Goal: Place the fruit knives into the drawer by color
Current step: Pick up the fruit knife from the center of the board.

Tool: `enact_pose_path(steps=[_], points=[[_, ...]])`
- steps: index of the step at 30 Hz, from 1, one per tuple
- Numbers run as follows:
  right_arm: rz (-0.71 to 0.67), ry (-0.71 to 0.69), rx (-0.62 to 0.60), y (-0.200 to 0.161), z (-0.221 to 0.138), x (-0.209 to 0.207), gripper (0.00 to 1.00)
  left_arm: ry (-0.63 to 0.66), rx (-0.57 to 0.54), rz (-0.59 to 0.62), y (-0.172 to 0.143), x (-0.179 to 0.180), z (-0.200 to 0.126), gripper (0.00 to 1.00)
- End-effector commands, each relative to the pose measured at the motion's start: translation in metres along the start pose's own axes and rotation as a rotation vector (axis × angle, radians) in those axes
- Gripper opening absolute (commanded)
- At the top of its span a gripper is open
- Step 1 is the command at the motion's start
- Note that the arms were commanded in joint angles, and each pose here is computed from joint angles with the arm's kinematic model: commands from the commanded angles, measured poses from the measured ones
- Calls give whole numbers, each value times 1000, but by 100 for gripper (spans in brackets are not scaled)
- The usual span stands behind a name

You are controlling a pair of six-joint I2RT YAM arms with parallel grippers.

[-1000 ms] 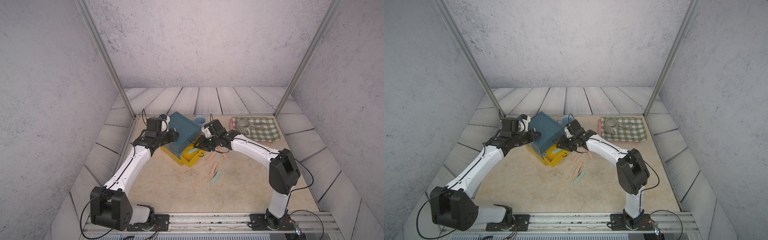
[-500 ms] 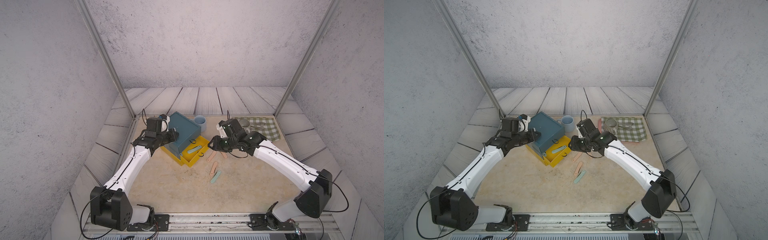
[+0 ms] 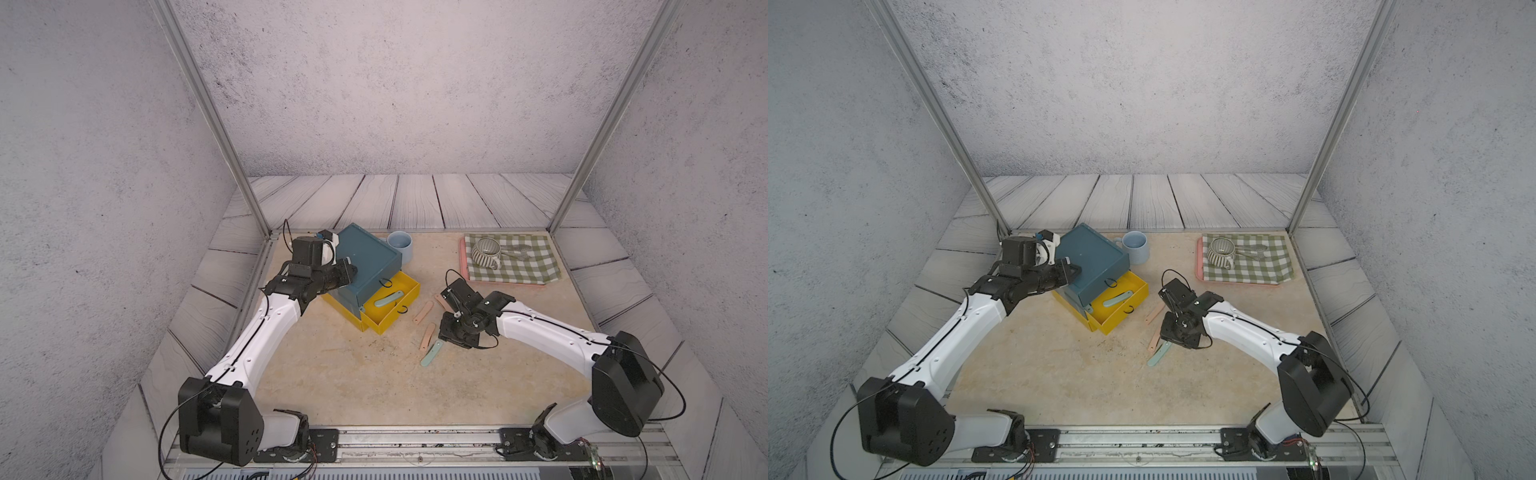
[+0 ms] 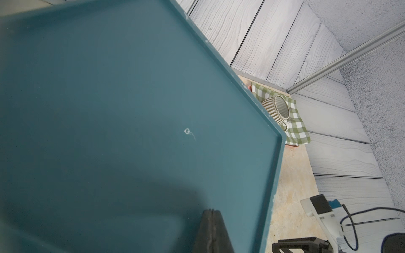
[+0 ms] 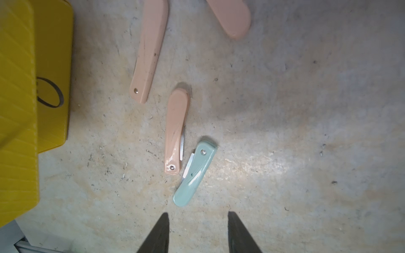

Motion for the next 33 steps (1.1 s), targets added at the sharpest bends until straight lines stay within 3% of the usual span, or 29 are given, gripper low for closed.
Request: enact_pose_path(steps=[1, 11, 33], points=[[79, -15, 48, -3, 25, -1, 46, 74, 123, -48, -29, 17, 2, 0], [113, -88, 114, 0, 63, 4, 45, 76, 121, -46, -29, 17, 2, 0], [79, -188, 129, -15, 66, 10, 43, 68, 101, -48, -27, 16, -2, 0]])
Point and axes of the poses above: each gripper's point midway between its finger pads, its own z axis out along the fingers, its own x axis along the line the jaws close on, y = z × x, the point moved 6 cm from there along -z, back along the fingers, and after that the axes turned 5 degrees about z, right-handed, at the moved point
